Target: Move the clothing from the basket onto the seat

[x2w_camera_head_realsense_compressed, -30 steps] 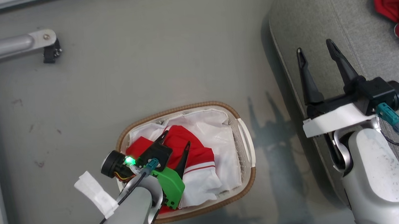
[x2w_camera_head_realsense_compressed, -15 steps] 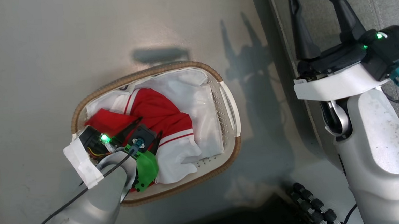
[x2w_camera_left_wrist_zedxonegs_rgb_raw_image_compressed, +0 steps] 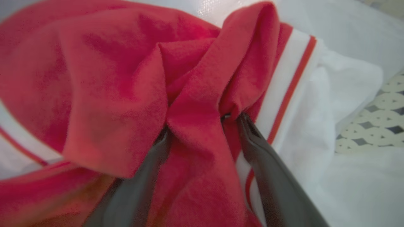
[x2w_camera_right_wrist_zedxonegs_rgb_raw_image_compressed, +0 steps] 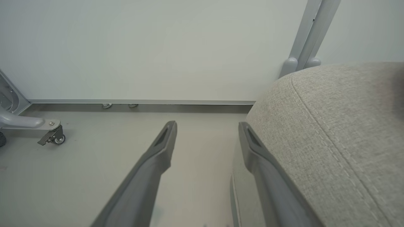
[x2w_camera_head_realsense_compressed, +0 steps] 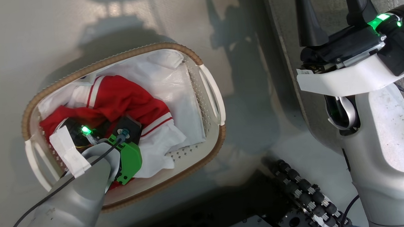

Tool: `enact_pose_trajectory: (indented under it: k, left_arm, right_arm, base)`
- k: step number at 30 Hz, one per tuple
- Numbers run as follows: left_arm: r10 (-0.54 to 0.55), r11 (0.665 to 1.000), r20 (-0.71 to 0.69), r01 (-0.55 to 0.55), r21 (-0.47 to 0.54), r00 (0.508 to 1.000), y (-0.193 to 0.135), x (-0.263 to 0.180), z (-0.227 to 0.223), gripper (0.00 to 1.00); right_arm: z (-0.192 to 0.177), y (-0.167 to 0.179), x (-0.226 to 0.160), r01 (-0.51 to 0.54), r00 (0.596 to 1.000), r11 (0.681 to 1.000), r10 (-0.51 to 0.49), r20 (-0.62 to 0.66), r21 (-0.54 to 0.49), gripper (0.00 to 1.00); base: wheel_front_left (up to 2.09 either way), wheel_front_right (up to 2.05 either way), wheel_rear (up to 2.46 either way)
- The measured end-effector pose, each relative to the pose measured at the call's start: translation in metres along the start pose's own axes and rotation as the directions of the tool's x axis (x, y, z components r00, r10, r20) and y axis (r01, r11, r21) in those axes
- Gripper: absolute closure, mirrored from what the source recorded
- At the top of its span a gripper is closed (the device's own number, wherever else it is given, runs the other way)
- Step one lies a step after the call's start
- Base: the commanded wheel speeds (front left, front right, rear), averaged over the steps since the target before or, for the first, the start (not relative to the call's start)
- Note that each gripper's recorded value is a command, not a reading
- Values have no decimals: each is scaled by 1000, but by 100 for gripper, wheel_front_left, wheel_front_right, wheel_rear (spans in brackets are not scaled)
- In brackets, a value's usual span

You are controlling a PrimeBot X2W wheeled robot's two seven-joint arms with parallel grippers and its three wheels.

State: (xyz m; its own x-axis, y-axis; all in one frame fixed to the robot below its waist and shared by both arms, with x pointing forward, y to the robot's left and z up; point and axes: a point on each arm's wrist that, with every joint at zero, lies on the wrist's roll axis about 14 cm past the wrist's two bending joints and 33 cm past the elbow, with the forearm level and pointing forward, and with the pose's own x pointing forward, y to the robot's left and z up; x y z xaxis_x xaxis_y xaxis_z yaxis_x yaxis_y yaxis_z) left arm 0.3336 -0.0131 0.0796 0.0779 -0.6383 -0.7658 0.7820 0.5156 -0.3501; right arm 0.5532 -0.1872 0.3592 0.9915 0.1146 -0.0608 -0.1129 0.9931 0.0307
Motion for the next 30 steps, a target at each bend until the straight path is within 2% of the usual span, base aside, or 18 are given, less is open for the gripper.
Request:
enact_pose_trajectory:
  k: [1, 3, 4, 5, 12, 19, 25, 30]
  left_arm:
    - [-4, 1000, -8, 4, -2, 1000, 0, 3, -2, 13]
    - [-12, 1000, -13, 12, -6, 1000, -2, 7, -3, 66]
    - [-15, 1000, -13, 15, -10, 1000, -3, 9, -3, 81]
    - [-17, 1000, -13, 17, -13, 1000, -3, 10, -3, 100]
    - [-4, 1000, 37, 5, -21, 999, -4, 4, 19, 100]
    - [13, 999, 169, -5, -48, 986, -15, -18, 62, 100]
    - [42, 996, 300, -15, -93, 953, -32, -49, 104, 100]
    - [95, 990, 416, -44, -131, 904, -42, -86, 139, 100]
  right_arm:
    - [-2, -2, -1, 4, 1000, 1000, -4, -6, -4, 0]
    - [-5, -5, -3, 10, 1000, 1000, -11, -16, -11, 0]
    - [-5, -7, -4, 14, 1000, 1000, -14, -20, -13, 0]
    - [-6, -8, -5, 17, 1000, 1000, -17, -23, -15, 0]
    - [-2, -9, -10, 20, 999, 999, -22, -35, -38, 0]
    - [10, -2, -19, 9, 999, 998, -12, -39, -57, 0]
    - [18, 5, -38, 4, 998, 997, -9, -63, -80, 0]
    - [30, 12, -61, 0, 997, 996, -7, -77, -88, 0]
  base:
    - [0, 0, 0]
    - [0, 0, 0]
    - [0, 0, 0]
    - [0, 0, 0]
    - [0, 0, 0]
    - [0, 0, 0]
    - [0, 0, 0]
    - [0, 0, 0]
